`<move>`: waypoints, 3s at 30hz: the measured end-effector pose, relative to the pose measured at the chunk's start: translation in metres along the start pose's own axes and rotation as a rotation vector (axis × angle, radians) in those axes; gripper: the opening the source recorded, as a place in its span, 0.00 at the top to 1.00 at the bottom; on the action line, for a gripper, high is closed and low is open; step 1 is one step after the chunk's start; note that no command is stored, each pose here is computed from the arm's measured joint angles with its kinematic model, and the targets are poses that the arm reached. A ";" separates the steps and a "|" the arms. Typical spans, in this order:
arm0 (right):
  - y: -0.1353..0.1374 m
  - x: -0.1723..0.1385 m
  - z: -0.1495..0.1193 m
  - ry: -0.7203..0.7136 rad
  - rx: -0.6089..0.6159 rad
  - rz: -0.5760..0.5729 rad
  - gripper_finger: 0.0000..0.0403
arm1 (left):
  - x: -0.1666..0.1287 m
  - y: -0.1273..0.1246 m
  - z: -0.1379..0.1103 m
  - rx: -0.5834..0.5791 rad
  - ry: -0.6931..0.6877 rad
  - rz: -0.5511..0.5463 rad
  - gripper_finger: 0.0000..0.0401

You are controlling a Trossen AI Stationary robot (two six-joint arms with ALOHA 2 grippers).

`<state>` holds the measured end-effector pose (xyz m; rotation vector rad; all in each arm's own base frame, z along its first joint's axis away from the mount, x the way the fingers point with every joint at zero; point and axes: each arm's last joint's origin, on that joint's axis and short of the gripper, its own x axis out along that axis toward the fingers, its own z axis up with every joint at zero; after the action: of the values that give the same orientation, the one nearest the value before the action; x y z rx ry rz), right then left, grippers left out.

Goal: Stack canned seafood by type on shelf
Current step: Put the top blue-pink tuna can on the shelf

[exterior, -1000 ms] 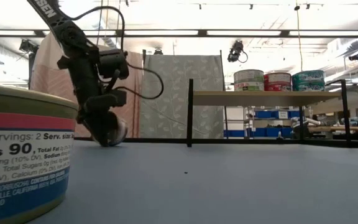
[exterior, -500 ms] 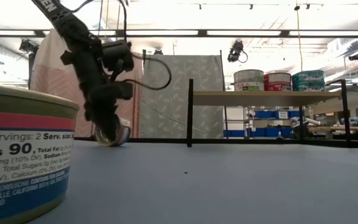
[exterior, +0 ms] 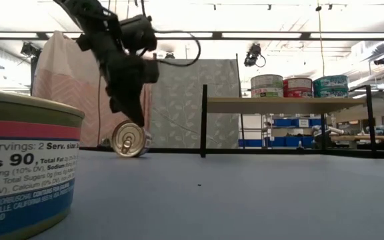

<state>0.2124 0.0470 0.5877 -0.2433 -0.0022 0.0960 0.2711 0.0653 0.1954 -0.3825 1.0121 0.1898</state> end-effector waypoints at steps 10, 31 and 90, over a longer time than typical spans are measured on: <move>0.001 0.000 -0.003 0.032 -0.009 0.008 0.98 | -0.049 -0.049 0.063 0.154 -0.230 -0.208 0.80; 0.004 0.005 -0.019 0.164 -0.007 0.011 0.98 | -0.173 -0.042 0.080 0.739 0.081 0.189 0.46; 0.003 0.003 -0.021 0.206 0.025 -0.081 0.98 | -0.003 0.075 0.044 0.565 0.371 0.123 0.15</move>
<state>0.2149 0.0451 0.5668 -0.2270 0.1934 -0.0096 0.2798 0.1513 0.2020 0.1690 1.4018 -0.0645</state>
